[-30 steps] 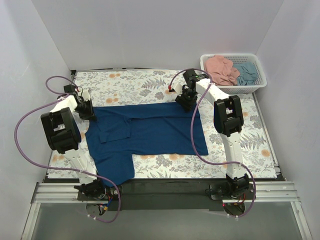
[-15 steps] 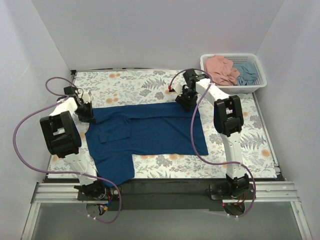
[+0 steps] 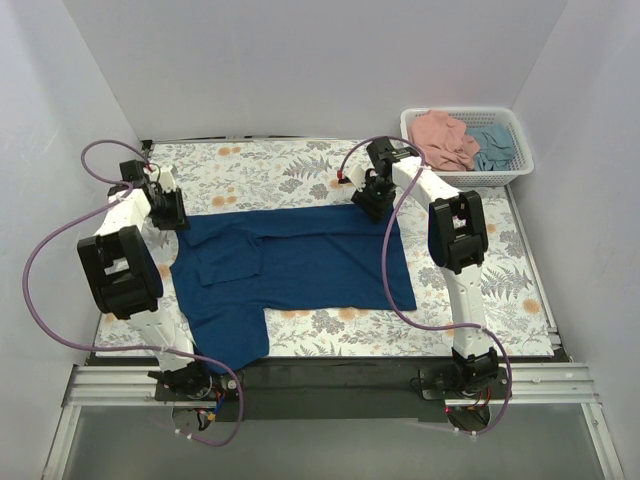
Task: Fold and stack the t-shirts
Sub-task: Fold the tshirt
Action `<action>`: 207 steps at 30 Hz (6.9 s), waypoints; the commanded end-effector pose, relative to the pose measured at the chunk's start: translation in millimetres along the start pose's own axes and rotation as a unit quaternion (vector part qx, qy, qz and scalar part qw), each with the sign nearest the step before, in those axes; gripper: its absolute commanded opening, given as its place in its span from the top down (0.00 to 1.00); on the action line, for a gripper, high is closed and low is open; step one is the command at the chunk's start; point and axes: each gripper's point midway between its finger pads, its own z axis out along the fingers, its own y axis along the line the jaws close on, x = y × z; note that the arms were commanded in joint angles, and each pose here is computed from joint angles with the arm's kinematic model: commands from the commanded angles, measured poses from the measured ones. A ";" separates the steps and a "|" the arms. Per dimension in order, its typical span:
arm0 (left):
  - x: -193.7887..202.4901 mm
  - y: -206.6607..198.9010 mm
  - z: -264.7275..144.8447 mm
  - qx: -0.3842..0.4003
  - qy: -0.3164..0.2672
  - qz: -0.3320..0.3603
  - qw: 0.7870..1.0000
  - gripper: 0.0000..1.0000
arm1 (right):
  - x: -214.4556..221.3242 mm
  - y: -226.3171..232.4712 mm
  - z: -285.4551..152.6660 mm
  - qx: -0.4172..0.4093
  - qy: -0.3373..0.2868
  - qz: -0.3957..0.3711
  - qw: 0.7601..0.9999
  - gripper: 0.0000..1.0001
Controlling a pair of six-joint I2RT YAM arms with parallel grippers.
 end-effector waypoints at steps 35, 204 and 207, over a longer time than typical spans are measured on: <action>-132.4 6.7 109.0 0.063 -0.064 0.011 0.996 0.77 | -6.2 -121.8 15.9 0.168 -0.007 0.018 0.986 0.50; -54.4 -50.9 35.7 0.044 -0.009 0.443 0.895 1.00 | 66.2 0.4 -41.4 0.042 0.099 -0.099 0.989 0.99; -61.2 -46.3 39.2 0.027 -0.016 0.434 0.900 1.00 | 68.1 -0.6 -41.0 0.044 0.103 -0.097 0.989 0.99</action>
